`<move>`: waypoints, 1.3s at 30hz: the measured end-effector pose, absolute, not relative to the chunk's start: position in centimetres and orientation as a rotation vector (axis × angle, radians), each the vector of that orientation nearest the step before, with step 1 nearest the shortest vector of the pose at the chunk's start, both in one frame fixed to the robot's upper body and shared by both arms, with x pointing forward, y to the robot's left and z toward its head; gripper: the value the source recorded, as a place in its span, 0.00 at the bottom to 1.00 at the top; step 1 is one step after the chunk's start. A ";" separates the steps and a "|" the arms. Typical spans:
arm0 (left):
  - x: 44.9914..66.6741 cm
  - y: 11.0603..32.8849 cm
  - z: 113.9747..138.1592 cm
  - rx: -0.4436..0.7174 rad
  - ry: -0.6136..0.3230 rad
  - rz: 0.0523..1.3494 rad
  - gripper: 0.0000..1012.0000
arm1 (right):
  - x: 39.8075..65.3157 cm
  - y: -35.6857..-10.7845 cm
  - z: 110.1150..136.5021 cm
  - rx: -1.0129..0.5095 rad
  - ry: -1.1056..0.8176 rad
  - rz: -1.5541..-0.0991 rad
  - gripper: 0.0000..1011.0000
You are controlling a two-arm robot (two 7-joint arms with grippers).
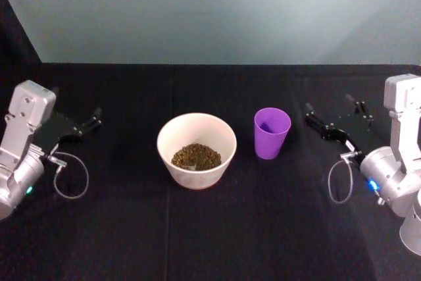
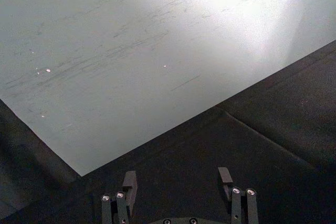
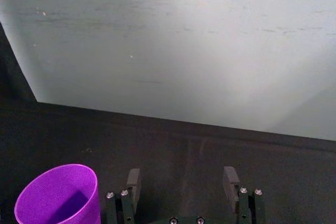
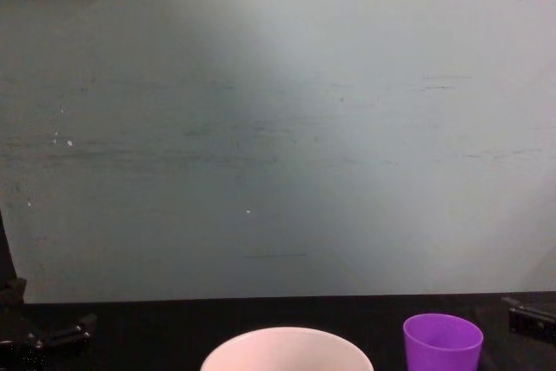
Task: Pick up the cup and pour the mung beans from the cup into the bowl.
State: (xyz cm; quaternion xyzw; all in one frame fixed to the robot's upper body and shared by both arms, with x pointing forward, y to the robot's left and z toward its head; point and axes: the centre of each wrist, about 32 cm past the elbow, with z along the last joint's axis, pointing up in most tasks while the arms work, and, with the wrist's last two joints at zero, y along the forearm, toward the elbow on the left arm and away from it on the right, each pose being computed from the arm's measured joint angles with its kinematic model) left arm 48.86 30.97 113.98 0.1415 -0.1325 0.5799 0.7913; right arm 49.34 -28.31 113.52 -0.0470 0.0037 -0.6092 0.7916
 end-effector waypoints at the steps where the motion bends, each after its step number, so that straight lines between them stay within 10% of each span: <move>1: 48.9 31.0 114.0 0.304 -0.285 1.248 0.99 | 49.3 -28.3 113.5 -0.103 0.009 -1.312 0.99; 39: 48.9 31.0 114.0 0.304 -0.285 1.248 0.99 | 49.3 -28.2 113.5 -0.114 0.003 -1.319 0.99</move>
